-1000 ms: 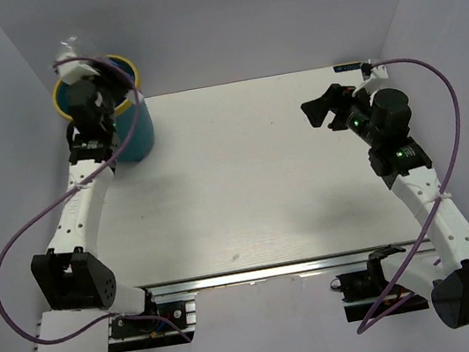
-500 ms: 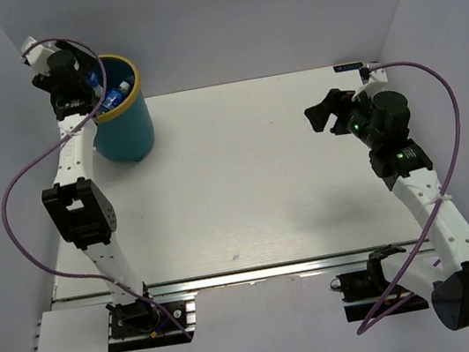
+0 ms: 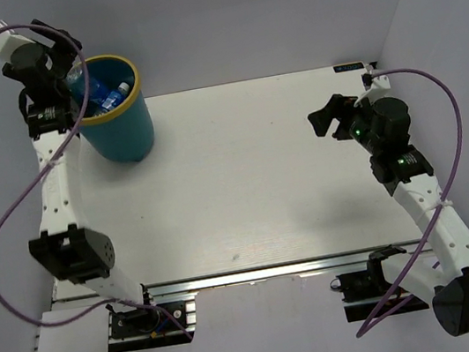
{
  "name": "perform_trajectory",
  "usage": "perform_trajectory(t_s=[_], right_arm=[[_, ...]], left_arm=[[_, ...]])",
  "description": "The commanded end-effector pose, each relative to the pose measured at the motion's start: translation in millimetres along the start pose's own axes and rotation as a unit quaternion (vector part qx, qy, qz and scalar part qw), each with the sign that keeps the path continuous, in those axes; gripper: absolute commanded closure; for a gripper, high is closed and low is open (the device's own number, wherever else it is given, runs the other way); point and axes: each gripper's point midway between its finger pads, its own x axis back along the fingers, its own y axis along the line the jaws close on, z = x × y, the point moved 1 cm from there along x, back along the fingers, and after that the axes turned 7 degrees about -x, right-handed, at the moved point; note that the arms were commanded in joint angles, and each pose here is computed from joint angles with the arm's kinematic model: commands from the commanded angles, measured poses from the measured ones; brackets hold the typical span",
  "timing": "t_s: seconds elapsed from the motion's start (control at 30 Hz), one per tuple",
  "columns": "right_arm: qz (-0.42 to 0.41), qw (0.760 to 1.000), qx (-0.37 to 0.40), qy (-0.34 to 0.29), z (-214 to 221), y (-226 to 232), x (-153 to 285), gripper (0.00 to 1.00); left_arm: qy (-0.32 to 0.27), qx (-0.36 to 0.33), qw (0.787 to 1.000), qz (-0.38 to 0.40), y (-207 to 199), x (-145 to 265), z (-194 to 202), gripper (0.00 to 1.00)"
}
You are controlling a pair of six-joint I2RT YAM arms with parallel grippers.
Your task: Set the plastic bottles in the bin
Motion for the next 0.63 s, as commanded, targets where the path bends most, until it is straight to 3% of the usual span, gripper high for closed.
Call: perform_trajectory(t_s=[0.0, 0.03, 0.07, 0.13, 0.17, 0.27, 0.3, 0.4, 0.6], right_arm=[[0.032, 0.999, -0.018, -0.026, -2.7, -11.7, 6.0, 0.11], [0.048, 0.998, -0.031, -0.024, 4.9, -19.5, 6.6, 0.11], [0.072, 0.996, -0.037, -0.036, 4.2, -28.5, 7.7, 0.11], [0.085, 0.994, -0.049, -0.044, 9.3, -35.0, 11.7, 0.11], [0.084, 0.994, -0.051, -0.051, 9.0, -35.0, 13.5, 0.11], [0.083, 0.994, -0.051, -0.059, 12.9, -38.0, 14.7, 0.11], [0.084, 0.993, -0.05, -0.059, 14.2, -39.5, 14.4, 0.11], [0.084, 0.993, -0.055, -0.056, 18.7, -41.8, 11.4, 0.11], [0.062, 0.996, -0.05, -0.044, 27.3, -38.0, 7.6, 0.11]], left_arm=[[0.038, 0.009, 0.997, 0.061, -17.3, 63.6, -19.2, 0.02], [0.06, 0.008, 0.995, 0.077, -17.6, 75.5, -8.4, 0.02], [0.107, 0.001, 0.992, 0.066, 0.0, 84.3, 33.3, 0.02], [0.101, 0.015, 0.992, 0.071, 11.2, 125.3, 32.2, 0.02], [0.12, 0.039, 0.991, 0.04, 38.4, 153.6, 61.7, 0.02], [0.119, 0.098, 0.987, 0.037, 62.2, 190.6, 98.6, 0.02], [0.143, 0.1, 0.984, 0.031, 79.6, 211.9, 129.0, 0.02], [0.176, 0.101, 0.979, -0.006, 107.7, 236.0, 165.0, 0.02], [0.184, 0.057, 0.98, -0.057, 126.8, 240.7, 161.6, 0.02]])
